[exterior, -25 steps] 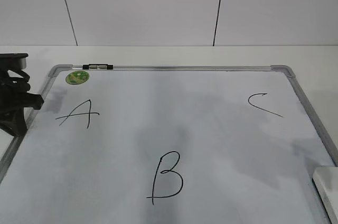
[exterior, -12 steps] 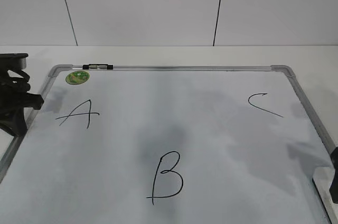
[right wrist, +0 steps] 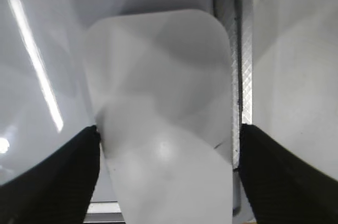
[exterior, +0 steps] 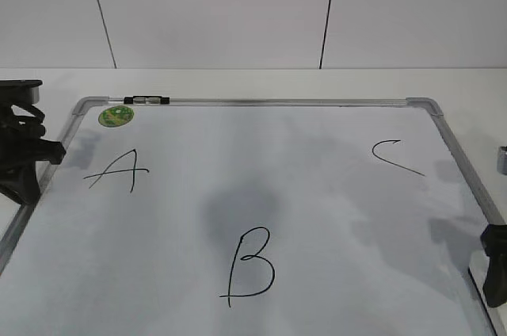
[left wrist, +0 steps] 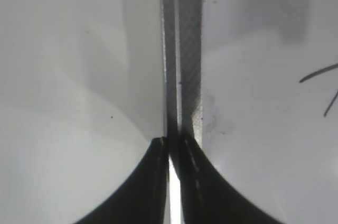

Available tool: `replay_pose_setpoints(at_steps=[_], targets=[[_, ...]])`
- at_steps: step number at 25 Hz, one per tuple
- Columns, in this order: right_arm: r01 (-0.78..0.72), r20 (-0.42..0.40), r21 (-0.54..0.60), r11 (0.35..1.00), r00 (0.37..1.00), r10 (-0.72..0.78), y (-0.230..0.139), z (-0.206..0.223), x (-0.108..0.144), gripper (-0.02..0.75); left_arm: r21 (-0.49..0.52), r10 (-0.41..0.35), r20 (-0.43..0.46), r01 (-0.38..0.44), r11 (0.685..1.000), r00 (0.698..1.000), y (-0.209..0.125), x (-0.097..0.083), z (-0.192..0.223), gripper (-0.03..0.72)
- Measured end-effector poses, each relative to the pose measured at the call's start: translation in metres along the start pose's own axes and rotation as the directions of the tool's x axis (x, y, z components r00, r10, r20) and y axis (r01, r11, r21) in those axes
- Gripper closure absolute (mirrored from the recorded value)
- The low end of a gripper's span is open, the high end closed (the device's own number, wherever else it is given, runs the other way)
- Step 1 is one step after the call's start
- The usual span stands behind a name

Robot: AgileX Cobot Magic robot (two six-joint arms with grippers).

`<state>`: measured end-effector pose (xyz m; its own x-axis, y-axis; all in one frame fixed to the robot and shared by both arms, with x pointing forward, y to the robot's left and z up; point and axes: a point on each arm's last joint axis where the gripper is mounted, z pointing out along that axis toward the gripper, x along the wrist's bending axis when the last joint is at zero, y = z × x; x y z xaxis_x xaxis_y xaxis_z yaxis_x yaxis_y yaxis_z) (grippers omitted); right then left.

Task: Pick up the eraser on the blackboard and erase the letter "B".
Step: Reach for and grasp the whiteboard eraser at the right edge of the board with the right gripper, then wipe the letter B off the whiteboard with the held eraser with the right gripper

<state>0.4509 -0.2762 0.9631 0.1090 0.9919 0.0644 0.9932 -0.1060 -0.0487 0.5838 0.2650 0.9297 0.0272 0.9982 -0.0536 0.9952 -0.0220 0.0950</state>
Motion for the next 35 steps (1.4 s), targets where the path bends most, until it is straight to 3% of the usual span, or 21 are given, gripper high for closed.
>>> replay_pose_setpoints(at_steps=[28,35], targets=[[0.063,0.010,0.051,0.997,0.998,-0.064,0.007,0.014,0.000,0.114,0.000,0.000,0.000,0.000,1.000,1.000,0.000,0.000,0.000,0.642],[0.068,0.010,0.053,0.996,0.998,-0.069,0.006,0.014,0.000,0.172,0.000,0.000,0.000,0.000,1.000,1.000,0.000,0.000,0.000,0.642]])
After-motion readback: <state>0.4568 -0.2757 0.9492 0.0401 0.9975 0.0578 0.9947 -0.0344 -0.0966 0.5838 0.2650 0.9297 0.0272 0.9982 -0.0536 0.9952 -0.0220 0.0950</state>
